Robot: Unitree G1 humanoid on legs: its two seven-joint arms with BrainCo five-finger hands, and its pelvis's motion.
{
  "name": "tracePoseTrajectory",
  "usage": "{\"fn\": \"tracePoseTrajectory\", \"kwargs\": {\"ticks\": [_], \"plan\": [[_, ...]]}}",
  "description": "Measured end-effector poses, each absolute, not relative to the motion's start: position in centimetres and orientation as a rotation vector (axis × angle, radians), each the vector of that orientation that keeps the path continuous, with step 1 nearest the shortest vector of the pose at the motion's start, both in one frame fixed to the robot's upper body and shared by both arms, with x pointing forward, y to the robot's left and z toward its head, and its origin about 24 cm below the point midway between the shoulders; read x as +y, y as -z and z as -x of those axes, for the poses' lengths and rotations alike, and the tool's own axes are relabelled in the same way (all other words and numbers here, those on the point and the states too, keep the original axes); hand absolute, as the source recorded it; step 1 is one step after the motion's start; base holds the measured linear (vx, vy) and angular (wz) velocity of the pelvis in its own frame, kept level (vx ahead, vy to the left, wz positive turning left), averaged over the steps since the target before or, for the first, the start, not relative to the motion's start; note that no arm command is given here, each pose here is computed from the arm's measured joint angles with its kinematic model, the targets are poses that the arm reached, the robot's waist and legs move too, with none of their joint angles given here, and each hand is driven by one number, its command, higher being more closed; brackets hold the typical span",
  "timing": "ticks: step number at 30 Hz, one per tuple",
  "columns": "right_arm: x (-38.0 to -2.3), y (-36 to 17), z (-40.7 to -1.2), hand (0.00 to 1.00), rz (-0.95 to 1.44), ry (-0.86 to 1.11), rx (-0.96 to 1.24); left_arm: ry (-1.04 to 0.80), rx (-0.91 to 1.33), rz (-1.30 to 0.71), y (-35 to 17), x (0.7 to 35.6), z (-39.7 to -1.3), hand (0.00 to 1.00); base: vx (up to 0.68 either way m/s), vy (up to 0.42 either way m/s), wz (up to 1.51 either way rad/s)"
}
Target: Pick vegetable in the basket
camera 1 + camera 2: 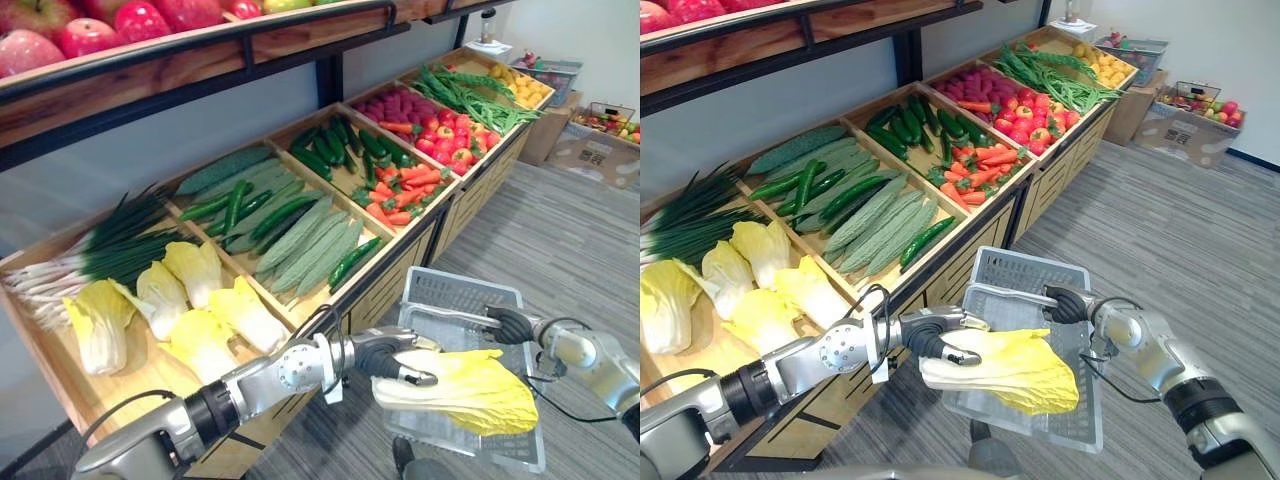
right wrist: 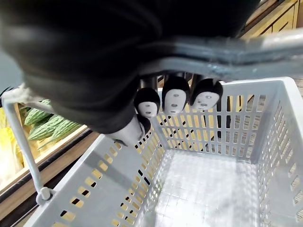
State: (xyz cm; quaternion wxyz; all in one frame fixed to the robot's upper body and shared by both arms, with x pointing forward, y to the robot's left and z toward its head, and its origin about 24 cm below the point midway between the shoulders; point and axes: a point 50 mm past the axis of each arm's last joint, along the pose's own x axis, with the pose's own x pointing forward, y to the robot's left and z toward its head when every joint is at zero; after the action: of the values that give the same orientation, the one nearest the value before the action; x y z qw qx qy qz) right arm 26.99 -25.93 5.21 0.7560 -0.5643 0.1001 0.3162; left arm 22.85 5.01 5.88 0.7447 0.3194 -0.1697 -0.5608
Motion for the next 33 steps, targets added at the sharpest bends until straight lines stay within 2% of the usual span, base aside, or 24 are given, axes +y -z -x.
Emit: {"fn": "tracePoseTrajectory", "kwargs": {"ticks": [11, 31, 32, 33], "plan": [[-24.4, -5.6, -27.2, 1.00, 1.253, -0.805, 0.178, 1.112, -0.274, -0.668, -3.4, 2.9, -24.1, 1.00, -0.01, 0.008, -0.10], [-23.1, -6.7, -28.4, 1.00, 1.310, -0.866, 0.147, 1.001, -0.203, -0.698, -1.5, 0.8, -25.3, 1.00, 0.00, 0.019, -0.08], [-23.0, -6.9, -28.6, 1.00, 1.313, -0.865, 0.142, 0.995, -0.204, -0.706, -1.4, 0.7, -25.4, 0.00, -0.01, 0.035, -0.03], [-22.9, -7.1, -28.7, 1.00, 1.317, -0.867, 0.138, 0.991, -0.200, -0.715, -1.3, 0.6, -25.4, 0.00, -0.01, 0.035, -0.04]]}}
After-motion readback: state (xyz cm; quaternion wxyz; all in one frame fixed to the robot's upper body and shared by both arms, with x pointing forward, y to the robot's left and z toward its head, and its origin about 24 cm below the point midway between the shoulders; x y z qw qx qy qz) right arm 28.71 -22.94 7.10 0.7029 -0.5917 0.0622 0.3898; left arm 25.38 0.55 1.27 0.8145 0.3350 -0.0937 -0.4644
